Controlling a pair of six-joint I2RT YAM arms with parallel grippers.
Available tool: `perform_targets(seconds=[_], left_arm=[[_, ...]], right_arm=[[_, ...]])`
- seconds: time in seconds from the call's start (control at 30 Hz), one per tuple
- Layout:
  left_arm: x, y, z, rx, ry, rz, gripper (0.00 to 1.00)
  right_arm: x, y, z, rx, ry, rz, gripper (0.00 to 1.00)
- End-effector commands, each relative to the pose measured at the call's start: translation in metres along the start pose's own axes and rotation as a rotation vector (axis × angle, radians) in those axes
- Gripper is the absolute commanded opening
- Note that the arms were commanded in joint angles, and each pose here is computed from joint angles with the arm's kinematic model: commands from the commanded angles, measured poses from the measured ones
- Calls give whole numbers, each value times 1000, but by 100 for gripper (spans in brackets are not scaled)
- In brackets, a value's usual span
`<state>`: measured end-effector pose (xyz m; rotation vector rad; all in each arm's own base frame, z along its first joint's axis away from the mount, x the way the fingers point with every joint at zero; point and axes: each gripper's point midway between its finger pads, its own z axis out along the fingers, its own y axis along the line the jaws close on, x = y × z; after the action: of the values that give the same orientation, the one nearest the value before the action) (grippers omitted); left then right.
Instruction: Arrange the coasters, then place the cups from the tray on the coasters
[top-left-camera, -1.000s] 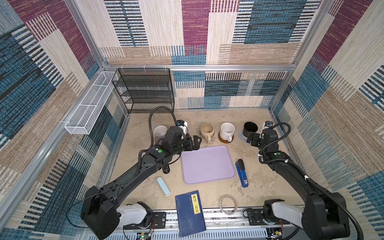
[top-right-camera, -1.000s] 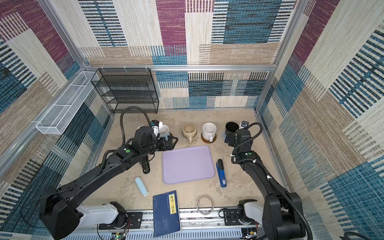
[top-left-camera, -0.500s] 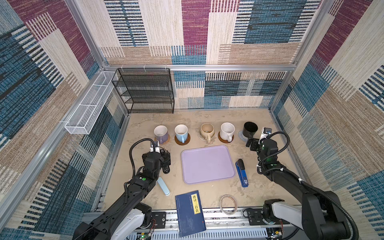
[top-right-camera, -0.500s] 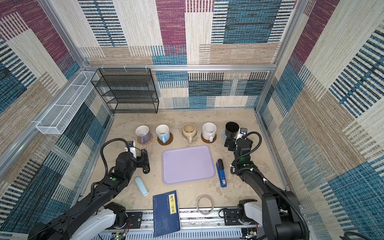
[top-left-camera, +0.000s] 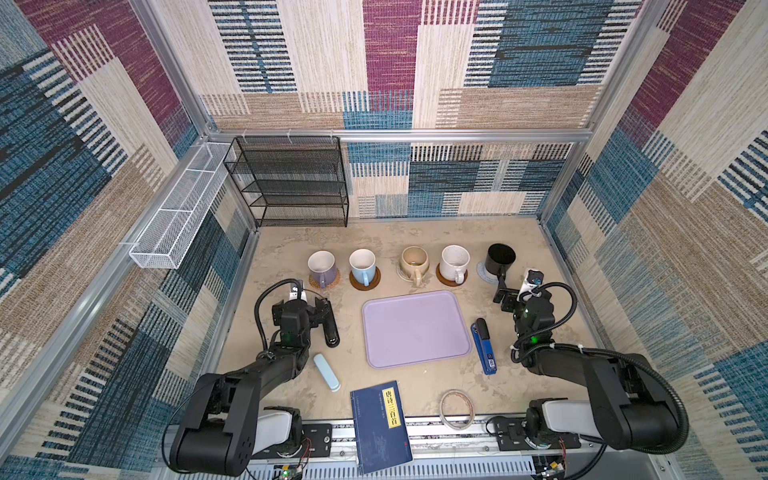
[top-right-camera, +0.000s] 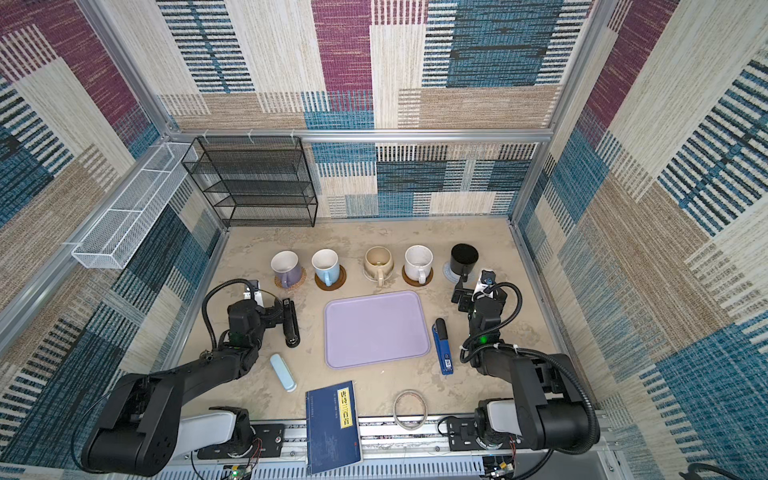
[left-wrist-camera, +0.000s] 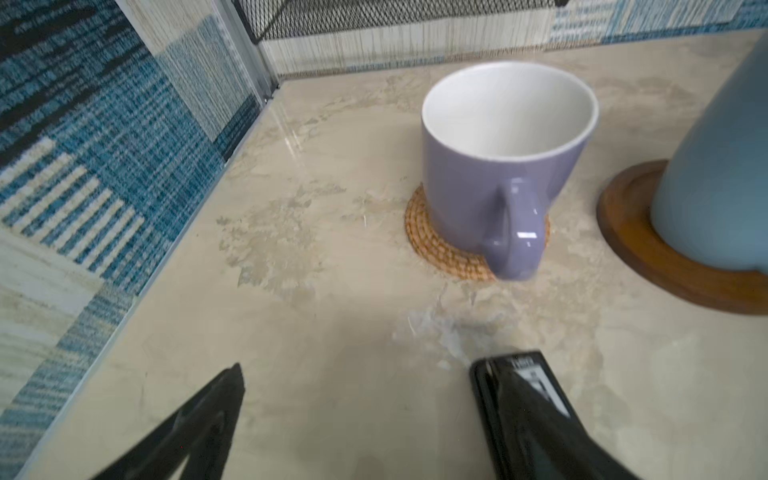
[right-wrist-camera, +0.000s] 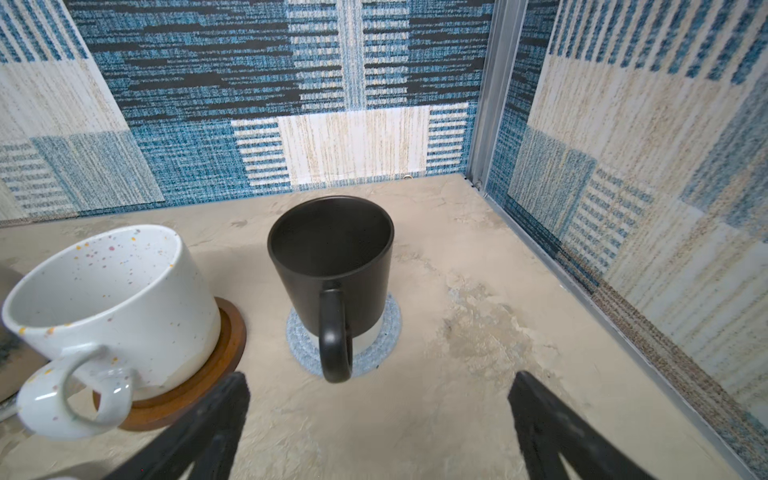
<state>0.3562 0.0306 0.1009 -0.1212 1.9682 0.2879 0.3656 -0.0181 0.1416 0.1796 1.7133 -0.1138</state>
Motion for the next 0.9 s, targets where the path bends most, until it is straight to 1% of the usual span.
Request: perform_targets(seconds=[0.0,0.07,0.17,0.23,0.27,0.33,0.4,0.43,0.5,0.87], left_arm=[[-28,-6,11,107,-124,-94,97],[-20,-5,20,121,-112,-118,97],[-13,-9,30,137,-112,-110,97],[-11,-15,32,167,-53,-97,98],[-11,-17,33,174,-49,-92,98],[-13,-22,35,201,-64,-79,98],[-13,-32,37,258,-34,-55,98],[-13,-39,41,297,-14,-38,98],[-13,-38,41,316,-9,-56,99],[-13,-37,40,311,-18,-56,99]], right_arm=[[-21,3,2,-22,-101,11,100],[-22,6,2,-48,-115,-6,100],[-14,9,8,-73,-99,-10,100],[-10,9,12,-88,-95,-6,100],[-8,9,12,-97,-82,-3,100],[-6,16,9,-158,-92,-15,100],[-2,23,6,-205,-103,-35,100],[-1,23,6,-206,-95,-34,100],[-2,23,6,-206,-100,-34,100],[-2,18,5,-180,-103,-24,100]])
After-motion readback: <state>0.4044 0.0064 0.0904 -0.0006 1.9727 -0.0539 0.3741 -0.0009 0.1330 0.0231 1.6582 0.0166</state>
